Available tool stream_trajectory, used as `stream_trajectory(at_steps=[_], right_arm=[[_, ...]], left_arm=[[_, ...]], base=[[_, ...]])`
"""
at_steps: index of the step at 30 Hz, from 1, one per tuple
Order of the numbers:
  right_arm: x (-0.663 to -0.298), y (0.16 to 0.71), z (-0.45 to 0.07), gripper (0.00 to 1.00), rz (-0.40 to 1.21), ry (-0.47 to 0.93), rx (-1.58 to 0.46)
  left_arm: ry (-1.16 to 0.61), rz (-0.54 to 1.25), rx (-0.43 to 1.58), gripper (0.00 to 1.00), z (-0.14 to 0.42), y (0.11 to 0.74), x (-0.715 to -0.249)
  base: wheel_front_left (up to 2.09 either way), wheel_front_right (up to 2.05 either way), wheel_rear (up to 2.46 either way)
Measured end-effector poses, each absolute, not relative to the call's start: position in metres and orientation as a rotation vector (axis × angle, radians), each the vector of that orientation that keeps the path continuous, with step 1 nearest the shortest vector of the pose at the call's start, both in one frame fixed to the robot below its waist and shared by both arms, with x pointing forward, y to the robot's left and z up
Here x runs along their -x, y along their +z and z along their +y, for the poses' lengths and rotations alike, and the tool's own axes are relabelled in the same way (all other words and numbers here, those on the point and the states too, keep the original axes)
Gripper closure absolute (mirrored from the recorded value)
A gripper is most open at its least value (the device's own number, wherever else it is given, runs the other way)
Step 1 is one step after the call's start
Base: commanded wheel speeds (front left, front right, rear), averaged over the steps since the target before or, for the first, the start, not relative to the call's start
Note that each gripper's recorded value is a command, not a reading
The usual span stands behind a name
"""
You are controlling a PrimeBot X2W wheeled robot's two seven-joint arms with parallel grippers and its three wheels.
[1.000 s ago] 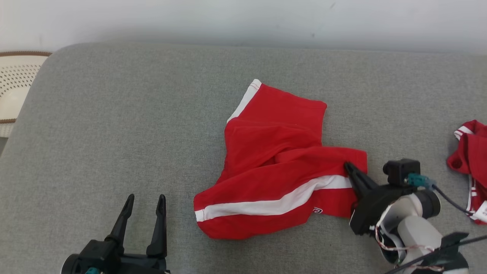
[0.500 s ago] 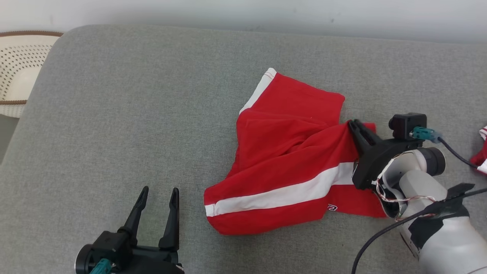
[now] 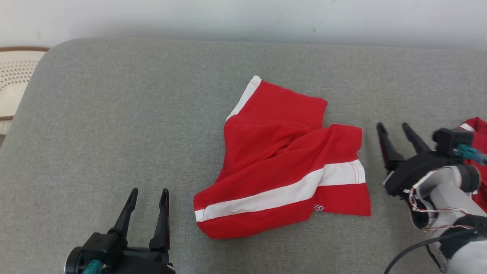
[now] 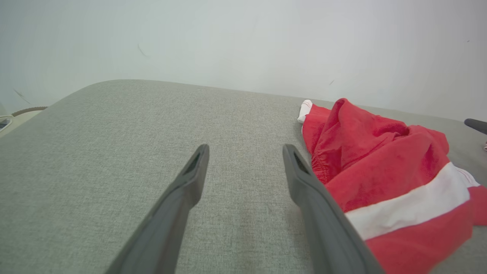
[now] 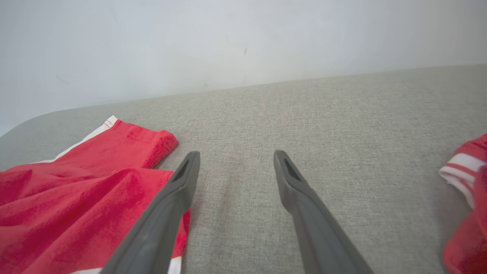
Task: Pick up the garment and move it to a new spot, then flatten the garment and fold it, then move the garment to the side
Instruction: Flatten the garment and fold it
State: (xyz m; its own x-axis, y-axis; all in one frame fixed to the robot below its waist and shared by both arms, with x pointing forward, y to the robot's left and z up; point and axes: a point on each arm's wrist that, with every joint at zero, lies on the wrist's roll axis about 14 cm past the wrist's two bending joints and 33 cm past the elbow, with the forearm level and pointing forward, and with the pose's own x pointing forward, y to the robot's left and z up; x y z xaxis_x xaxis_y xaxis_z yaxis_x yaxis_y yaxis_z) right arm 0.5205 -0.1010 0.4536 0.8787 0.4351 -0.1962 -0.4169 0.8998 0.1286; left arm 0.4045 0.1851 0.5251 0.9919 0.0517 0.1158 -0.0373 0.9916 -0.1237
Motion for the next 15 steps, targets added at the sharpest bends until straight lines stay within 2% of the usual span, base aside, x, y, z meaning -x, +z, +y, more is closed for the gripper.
stream_trajectory(at_steps=[5,10,15], right_arm=[[-0.513,0.474,-0.132,0.0,0.143,0.372,-0.103],[-0.503,0.511,-0.14,0.0,0.005,0.368,-0.066],[-0.451,0.517,-0.132,0.0,-0.067,0.385,-0.01]], left_arm=[[0.032,-0.139,0.111,0.0,0.183,0.532,-0.403],[0.011,-0.142,0.102,0.0,0.179,0.536,-0.402],[-0.006,-0.13,0.086,0.0,0.176,0.539,-0.394]], base=[[0.0,0.0,0.0],[0.0,0.0,0.0],[0.0,0.0,0.0]])
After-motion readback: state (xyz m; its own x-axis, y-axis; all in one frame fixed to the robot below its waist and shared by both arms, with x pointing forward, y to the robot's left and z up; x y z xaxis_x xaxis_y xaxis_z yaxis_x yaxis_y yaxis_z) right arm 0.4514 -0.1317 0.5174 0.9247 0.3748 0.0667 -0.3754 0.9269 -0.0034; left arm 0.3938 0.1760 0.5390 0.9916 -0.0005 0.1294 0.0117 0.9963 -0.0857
